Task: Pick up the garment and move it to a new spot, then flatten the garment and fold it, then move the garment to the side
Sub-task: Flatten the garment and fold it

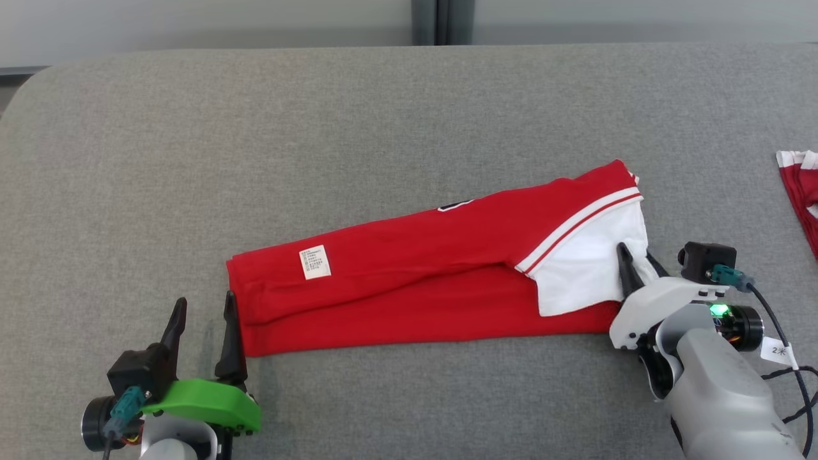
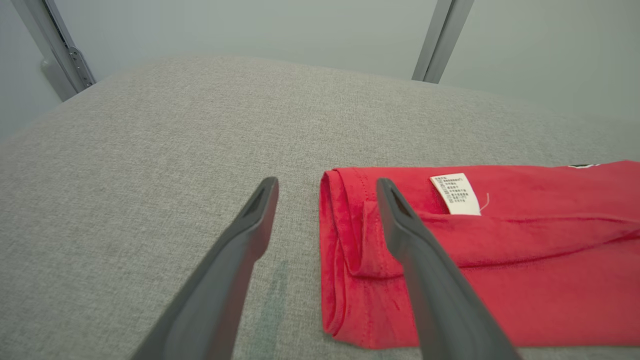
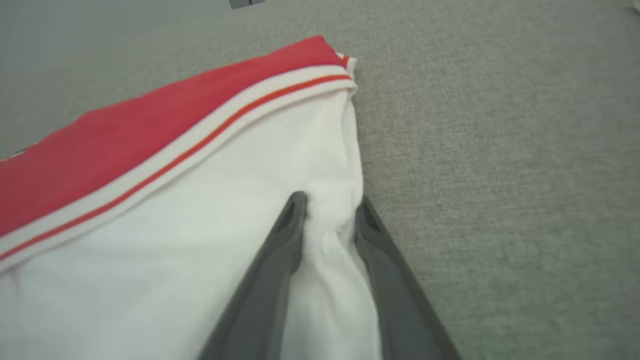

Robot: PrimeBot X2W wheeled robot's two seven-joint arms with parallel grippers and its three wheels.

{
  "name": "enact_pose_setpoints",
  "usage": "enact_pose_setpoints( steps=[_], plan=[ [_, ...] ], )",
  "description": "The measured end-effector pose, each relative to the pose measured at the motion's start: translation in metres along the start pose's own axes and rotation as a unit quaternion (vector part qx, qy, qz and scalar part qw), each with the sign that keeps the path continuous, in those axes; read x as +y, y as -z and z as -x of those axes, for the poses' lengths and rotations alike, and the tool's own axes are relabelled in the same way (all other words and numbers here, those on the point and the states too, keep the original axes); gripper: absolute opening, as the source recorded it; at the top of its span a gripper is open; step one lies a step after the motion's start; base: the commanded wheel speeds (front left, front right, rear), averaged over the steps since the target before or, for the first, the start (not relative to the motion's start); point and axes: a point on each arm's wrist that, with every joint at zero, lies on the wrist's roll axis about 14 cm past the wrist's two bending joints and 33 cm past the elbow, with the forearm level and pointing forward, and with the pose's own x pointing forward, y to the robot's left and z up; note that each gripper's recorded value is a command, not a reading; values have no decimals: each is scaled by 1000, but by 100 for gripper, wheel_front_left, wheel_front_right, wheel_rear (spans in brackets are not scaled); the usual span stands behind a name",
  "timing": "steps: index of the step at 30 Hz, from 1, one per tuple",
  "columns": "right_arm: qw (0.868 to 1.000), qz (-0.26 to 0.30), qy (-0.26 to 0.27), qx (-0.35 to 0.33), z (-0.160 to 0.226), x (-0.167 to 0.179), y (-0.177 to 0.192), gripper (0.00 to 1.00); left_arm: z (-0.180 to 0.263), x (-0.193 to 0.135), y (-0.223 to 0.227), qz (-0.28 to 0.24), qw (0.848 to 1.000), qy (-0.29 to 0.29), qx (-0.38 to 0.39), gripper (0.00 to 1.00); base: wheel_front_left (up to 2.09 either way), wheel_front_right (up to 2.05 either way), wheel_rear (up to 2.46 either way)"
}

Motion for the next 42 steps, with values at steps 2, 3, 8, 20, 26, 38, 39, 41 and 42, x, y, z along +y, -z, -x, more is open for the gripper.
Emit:
enact_pose_setpoints(
  steps=[2,3,8,20,26,38,39,41,42],
  plan=[
    [1000,-5,6,-9,1,-4,-5,0,-1,-1,1,1,1000,2,1,100,0,0,0],
    [1000,-10,12,-20,3,-9,-10,0,-2,-3,1,2,1000,5,1,100,0,0,0],
    [996,-4,71,-61,25,-61,-31,0,-4,-20,6,7,1000,29,8,100,0,0,0],
    [978,39,41,-203,59,-40,-113,0,-11,-65,5,22,996,91,8,100,0,0,0],
    [972,29,-89,-216,57,50,-116,0,-3,-63,7,22,996,90,11,100,0,0,0],
    [940,24,-311,-140,62,206,-78,0,28,-33,9,31,998,45,10,100,0,0,0],
    [934,33,-333,-125,61,223,-72,0,34,-28,8,33,999,36,8,100,0,0,0],
    [930,44,-347,-110,59,234,-64,23,38,-24,8,34,999,30,6,100,0,0,0],
    [928,49,-354,-101,58,240,-58,56,41,-21,7,35,999,25,5,100,0,0,0]
  ],
)
